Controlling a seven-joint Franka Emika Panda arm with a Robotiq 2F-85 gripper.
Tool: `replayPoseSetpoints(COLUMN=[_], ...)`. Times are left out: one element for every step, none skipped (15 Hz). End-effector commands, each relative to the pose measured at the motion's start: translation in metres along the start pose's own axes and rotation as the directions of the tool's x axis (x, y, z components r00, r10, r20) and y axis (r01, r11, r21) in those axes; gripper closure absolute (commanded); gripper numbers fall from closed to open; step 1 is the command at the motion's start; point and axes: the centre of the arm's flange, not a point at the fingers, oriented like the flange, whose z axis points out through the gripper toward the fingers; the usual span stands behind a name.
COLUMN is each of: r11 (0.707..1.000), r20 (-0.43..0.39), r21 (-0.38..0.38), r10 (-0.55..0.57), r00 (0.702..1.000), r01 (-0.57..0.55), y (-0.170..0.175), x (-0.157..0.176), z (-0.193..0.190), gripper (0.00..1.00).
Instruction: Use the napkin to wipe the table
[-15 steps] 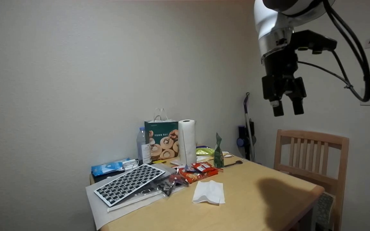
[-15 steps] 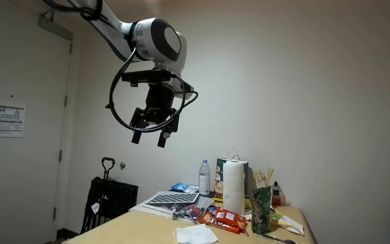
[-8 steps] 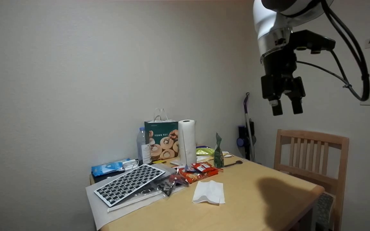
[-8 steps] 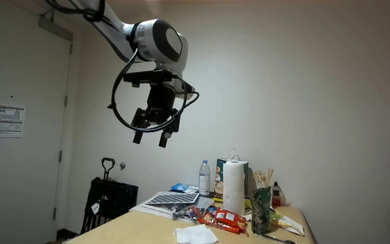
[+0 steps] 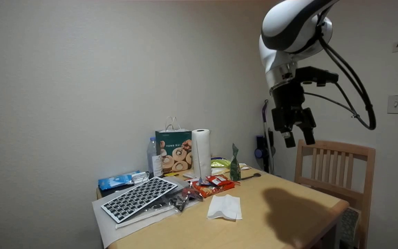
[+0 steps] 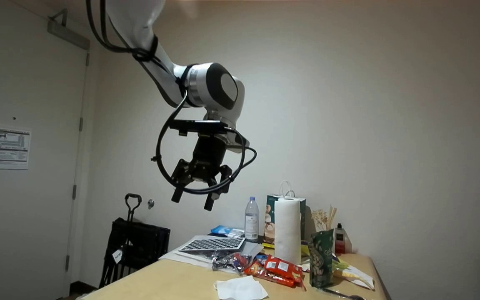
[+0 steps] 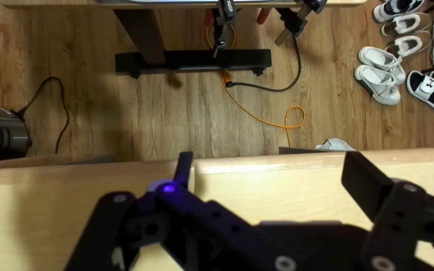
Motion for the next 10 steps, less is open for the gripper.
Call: replayPoseSetpoints(r11=[0.998, 0.996, 0.999, 0.999, 0.999, 0.999, 0.999, 0.999, 1.0, 0.999], r20=[0.095, 0.119, 0.081, 0.094, 0.097, 0.095, 0.093, 0.091, 0.092, 0.112], r21=[-0.001, -0.025, -0.006, -0.007, -0.007, -0.007, -0.007, -0.008, 0.003, 0.041], r10=[-0.07, -0.078, -0.039, -0.04, -0.04, -0.04, -0.042, -0.042, -0.014, -0.016], r00=[0.993, 0.99, 0.996, 0.995, 0.995, 0.995, 0.995, 0.995, 0.996, 0.994], r01=[0.071, 0.081, 0.04, 0.041, 0.041, 0.041, 0.042, 0.043, 0.014, 0.011], y=[0.01, 0.015, 0.006, 0.007, 0.007, 0.007, 0.007, 0.007, -0.001, -0.012], x=[0.027, 0.022, 0.021, 0.024, 0.025, 0.025, 0.025, 0.025, 0.036, 0.054], z=[0.02, 0.024, 0.026, 0.031, 0.032, 0.032, 0.031, 0.03, 0.033, 0.036], gripper=[0.0, 0.0, 0.0, 0.0, 0.0, 0.0, 0.0, 0.0, 0.0, 0.0])
